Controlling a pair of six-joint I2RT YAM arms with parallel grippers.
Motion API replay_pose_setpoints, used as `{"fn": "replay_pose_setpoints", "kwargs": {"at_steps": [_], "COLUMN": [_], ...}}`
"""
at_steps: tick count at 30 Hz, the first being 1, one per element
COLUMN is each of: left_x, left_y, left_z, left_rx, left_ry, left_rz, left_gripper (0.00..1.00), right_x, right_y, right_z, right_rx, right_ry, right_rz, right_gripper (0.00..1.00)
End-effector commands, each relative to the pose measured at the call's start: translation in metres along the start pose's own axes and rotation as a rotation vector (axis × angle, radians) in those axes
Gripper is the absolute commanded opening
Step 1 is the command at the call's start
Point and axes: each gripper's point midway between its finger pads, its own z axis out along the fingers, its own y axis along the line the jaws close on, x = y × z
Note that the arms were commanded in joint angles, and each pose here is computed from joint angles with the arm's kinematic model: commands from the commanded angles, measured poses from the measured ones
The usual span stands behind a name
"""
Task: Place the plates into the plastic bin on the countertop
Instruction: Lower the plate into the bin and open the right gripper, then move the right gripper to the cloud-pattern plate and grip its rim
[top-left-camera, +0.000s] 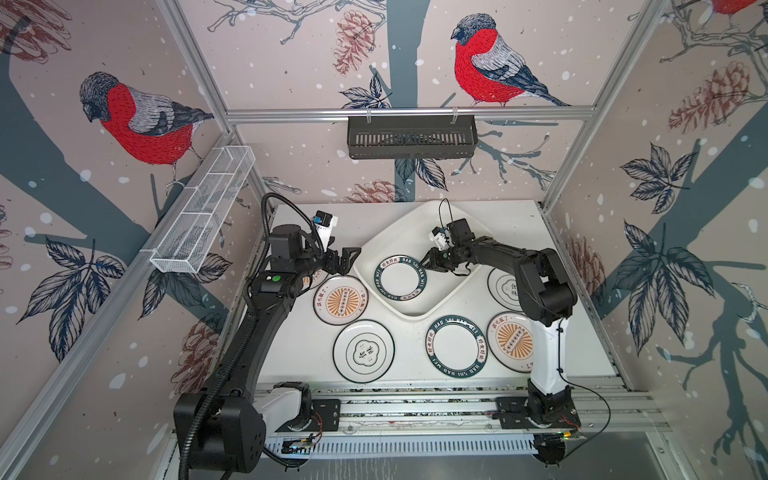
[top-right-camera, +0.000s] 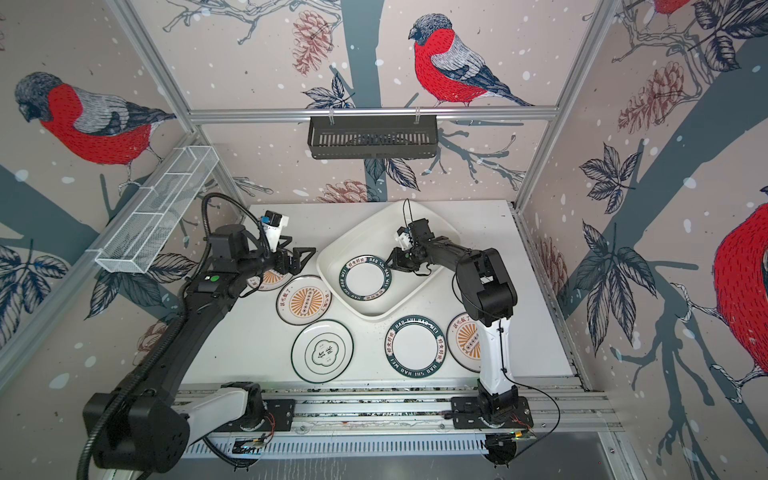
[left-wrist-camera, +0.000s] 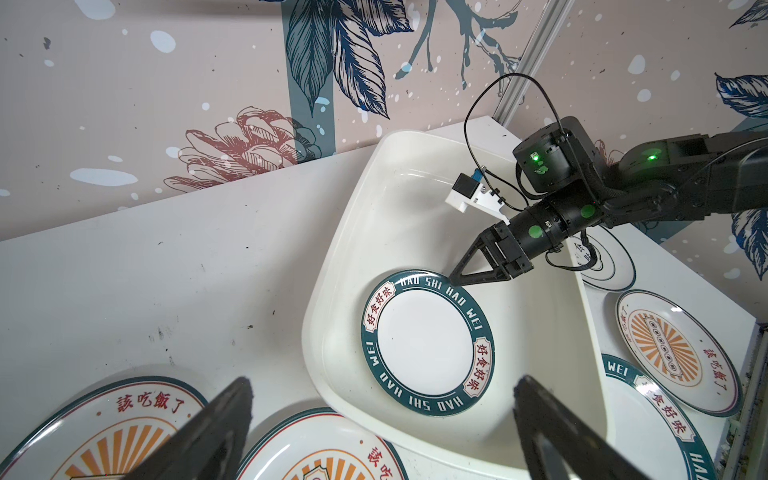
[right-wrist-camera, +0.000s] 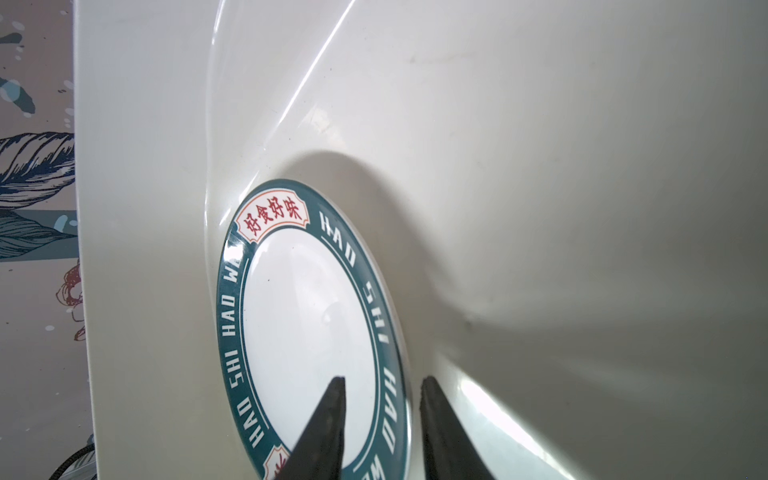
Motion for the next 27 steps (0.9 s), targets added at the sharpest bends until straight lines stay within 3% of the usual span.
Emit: {"fn": "replay_pose_setpoints", "kwargs": {"at_steps": [1, 5, 6, 13, 20, 27], "left_x": [-0.004, -0.002, -0.014, -0.010, 0.003, 0.016], "left_y": [-0.001, 0.000, -0.001, -0.014, -0.037, -0.067], "left_z": [-0.001, -0.001, -0.004, -0.002, 0.005, 0.020], "left_rx": [-0.003, -0.014, -0.019, 0.024, 0.087, 0.210], "left_ry": [-0.004, 0.010, -0.012, 0.027, 0.070, 0.095], "left_rz": [0.035, 0.054, 0.073, 0.119, 0.203, 0.157], "left_gripper": [0.97, 0.97, 0.97, 0.97, 0.97, 0.97], "right_x": [-0.008, -0.028, -0.034, -0.052, 0.002, 0.068], "right_y": [-0.001, 0.004, 0.006, -0.002, -0.065, -0.140], "right_z": [-0.007, -0.039, -0.051, -0.163, -0.256, -0.305], "right_rx": [0.045, 0.101, 0.108, 0.123, 0.194, 0.247], "right_ry": [-0.021, -0.111, -0.139, -0.399, -0.625, -0.790], "right_rz": [-0.015, -0.048, -0.050, 0.029, 0.239, 0.502], "right_gripper": [0.33, 0.33, 0.33, 0.35, 0.41, 0.42]}}
